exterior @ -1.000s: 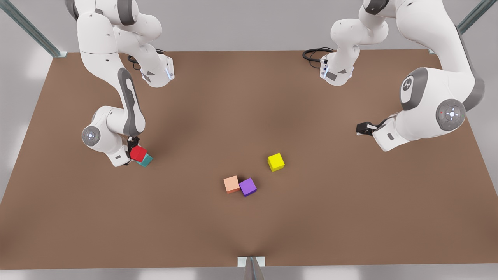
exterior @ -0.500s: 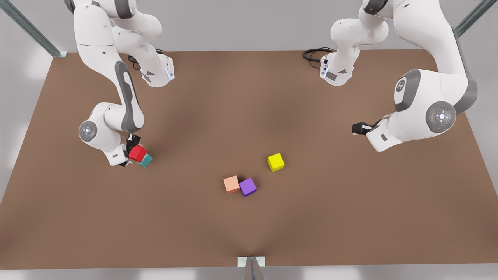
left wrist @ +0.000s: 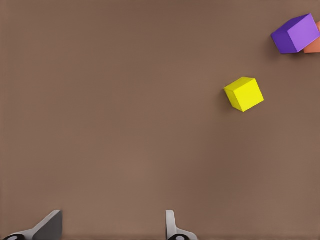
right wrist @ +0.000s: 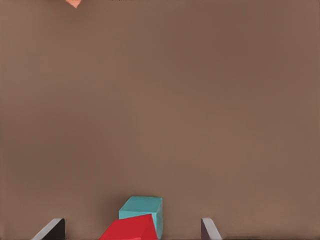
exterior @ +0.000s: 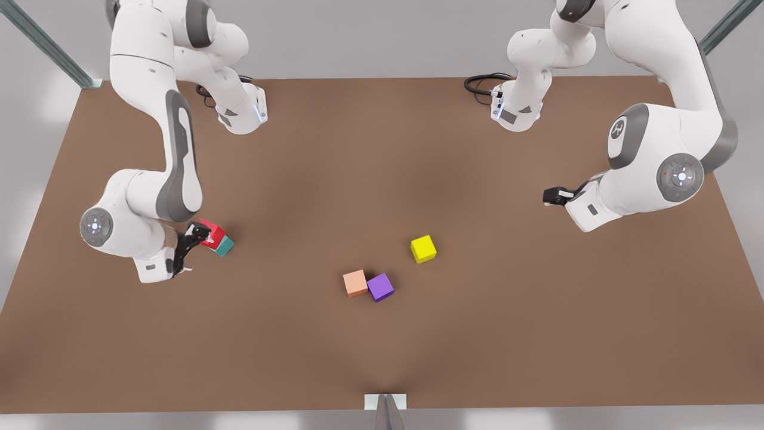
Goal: Pick up red wooden cube and pass to hand red wooden cube and place in blue wooden cube
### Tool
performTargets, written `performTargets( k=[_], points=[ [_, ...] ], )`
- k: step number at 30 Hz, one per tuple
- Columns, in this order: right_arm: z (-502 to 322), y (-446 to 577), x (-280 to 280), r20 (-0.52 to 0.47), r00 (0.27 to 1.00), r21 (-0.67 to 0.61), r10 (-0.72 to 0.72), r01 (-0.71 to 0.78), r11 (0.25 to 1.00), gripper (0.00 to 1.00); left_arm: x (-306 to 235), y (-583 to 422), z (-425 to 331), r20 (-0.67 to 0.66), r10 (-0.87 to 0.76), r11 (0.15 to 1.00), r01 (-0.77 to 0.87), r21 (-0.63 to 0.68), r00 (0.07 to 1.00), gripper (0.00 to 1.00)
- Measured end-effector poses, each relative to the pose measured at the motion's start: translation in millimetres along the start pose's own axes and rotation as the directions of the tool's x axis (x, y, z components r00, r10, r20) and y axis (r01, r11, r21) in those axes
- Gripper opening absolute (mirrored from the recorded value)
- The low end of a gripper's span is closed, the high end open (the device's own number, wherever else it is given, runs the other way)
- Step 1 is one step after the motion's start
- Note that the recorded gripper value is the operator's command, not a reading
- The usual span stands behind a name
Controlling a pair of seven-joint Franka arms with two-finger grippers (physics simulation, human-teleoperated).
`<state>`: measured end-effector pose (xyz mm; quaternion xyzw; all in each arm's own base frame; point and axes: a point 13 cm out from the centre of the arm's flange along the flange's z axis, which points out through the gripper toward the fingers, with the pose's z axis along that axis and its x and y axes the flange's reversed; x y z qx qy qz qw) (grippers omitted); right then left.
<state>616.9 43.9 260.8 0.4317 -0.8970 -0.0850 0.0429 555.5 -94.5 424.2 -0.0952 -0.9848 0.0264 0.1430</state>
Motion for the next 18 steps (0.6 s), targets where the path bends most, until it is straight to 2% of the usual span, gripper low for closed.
performTargets(
  k=[3,6,10,18],
  points=[
    [-37,-3,-20,-0.029,0.993,-0.002,0.119,-0.119,0.993,1.00,1,-1,1,-0.006,0.001,1.000,-0.001,0.000,1.000,1.00],
    [-140,26,-20,-0.014,0.988,0.064,0.152,-0.151,0.986,1.00,2,-2,3,-0.011,0.000,1.000,0.001,0.001,1.000,1.00],
    [-207,51,32,-0.028,0.957,0.087,0.287,-0.284,0.955,1.00,2,-2,4,-0.016,-0.002,1.000,0.002,0.001,1.000,1.00],
    [-196,74,76,-0.117,0.830,0.098,0.545,-0.536,0.838,1.00,4,0,4,-0.022,-0.007,1.000,0.007,0.002,1.000,1.00]
  ],
)
